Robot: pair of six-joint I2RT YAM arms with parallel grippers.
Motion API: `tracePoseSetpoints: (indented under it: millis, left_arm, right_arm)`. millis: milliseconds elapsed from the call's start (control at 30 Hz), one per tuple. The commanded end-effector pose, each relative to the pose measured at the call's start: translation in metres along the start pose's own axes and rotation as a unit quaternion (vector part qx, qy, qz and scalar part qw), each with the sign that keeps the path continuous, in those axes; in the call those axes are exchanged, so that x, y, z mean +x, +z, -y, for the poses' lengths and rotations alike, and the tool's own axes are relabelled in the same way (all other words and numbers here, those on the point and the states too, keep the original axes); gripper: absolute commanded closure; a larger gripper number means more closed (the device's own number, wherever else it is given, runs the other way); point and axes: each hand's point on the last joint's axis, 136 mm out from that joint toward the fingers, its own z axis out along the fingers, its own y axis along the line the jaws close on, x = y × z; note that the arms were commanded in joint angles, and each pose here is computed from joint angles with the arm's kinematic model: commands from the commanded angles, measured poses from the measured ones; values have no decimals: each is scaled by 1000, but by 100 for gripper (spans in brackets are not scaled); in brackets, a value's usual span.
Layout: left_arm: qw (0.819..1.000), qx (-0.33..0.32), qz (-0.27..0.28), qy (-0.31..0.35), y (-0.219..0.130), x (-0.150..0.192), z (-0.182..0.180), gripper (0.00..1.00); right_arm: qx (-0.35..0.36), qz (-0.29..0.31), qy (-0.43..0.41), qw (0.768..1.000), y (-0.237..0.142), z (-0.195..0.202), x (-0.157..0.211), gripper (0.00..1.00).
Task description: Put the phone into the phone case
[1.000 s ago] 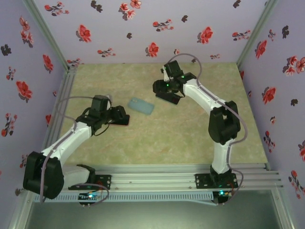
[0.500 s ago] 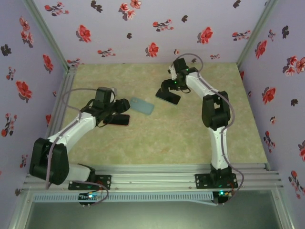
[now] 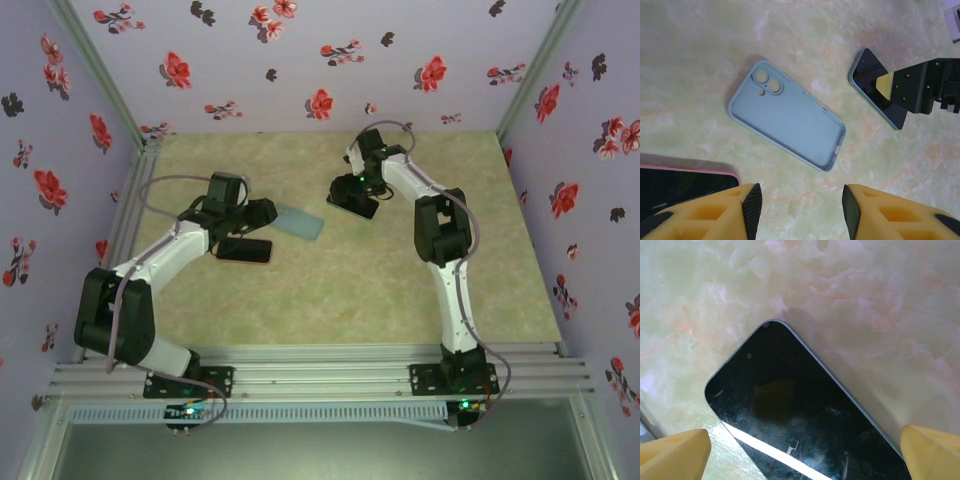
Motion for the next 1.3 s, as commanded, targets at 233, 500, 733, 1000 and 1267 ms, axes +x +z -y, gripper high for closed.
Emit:
tracePoseSetpoints:
  millis: [233, 500, 733, 1000, 1267]
  left_arm:
    - [1000, -9, -1, 2, 0, 3, -4, 49]
    - [1000, -6, 4, 3, -3, 4, -5, 50]
    - [1000, -6, 15, -3, -12, 7, -10, 49]
    - [1000, -5, 24, -8, -21, 7, -13, 49]
    - [1000, -5, 26, -11, -22, 8, -14, 49]
  right_arm:
    - [-17, -33, -6, 999, 6, -9, 18, 5]
    - [-6, -44, -16, 999, 1, -21, 37, 4]
    - [23, -54, -39, 998, 0, -31, 52, 1]
    - [93, -66, -63, 991, 6, -25, 62, 1]
    - [135, -48, -76, 987, 4, -17, 50, 4]
